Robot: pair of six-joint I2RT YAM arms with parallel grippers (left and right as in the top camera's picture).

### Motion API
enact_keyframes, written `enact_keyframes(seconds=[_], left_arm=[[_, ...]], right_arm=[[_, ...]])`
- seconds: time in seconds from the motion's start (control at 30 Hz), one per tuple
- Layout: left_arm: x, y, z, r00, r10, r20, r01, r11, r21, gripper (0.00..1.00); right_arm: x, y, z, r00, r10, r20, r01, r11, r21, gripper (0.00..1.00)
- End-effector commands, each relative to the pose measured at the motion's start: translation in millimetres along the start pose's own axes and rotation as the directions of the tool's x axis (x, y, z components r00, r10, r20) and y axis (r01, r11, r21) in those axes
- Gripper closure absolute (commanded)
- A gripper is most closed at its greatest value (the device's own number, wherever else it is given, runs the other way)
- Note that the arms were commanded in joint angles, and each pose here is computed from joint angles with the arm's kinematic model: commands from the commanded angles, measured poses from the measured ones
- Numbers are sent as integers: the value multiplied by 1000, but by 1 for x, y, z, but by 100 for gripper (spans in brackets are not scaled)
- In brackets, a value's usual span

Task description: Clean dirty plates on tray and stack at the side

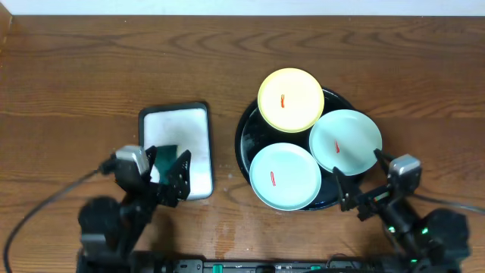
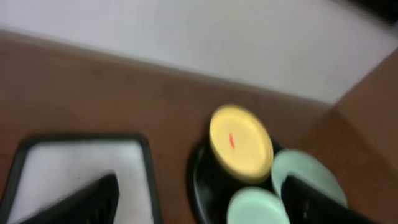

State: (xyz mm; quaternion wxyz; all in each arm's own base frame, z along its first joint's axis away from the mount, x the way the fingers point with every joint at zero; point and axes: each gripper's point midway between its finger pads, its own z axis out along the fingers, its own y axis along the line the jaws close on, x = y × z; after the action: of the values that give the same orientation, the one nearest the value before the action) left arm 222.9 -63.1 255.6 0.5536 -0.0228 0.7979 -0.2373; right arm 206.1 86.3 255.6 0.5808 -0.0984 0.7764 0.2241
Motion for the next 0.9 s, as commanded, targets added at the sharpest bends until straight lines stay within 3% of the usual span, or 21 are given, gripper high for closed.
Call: enact_keyframes(seconds=[0.0, 0.07, 0.27, 0.4, 0.47, 0.63, 0.87], left_arm=[[-20, -7, -4, 992, -41, -117, 36, 998, -47, 16], [-19, -5, -7, 964, -90, -250, 62, 991, -117, 16], [7, 5, -2, 891, -126, -436, 54, 983, -174, 16], [27, 19, 1, 841, -175, -513, 54, 969, -243, 16], [38, 36, 2, 811, -203, -548, 24, 948, -316, 16], [72, 95, 7, 729, -374, -574, -59, 800, -598, 16], [111, 128, 54, 651, -453, -609, -77, 758, -647, 20]], right_arm=[[-9, 0, 1, 985, 47, -166, -42, 999, 29, 1], [3, -2, 3, 916, 141, -376, -118, 990, 82, 1], [21, -3, 24, 783, 245, -572, -225, 968, 107, 1], [21, 20, 38, 765, 191, -615, -288, 956, -61, 1], [21, 23, 43, 761, 187, -622, -306, 948, -89, 6], [22, 24, 44, 757, 187, -626, -309, 947, -90, 18], [23, 25, 42, 753, 189, -631, -312, 946, -88, 21]])
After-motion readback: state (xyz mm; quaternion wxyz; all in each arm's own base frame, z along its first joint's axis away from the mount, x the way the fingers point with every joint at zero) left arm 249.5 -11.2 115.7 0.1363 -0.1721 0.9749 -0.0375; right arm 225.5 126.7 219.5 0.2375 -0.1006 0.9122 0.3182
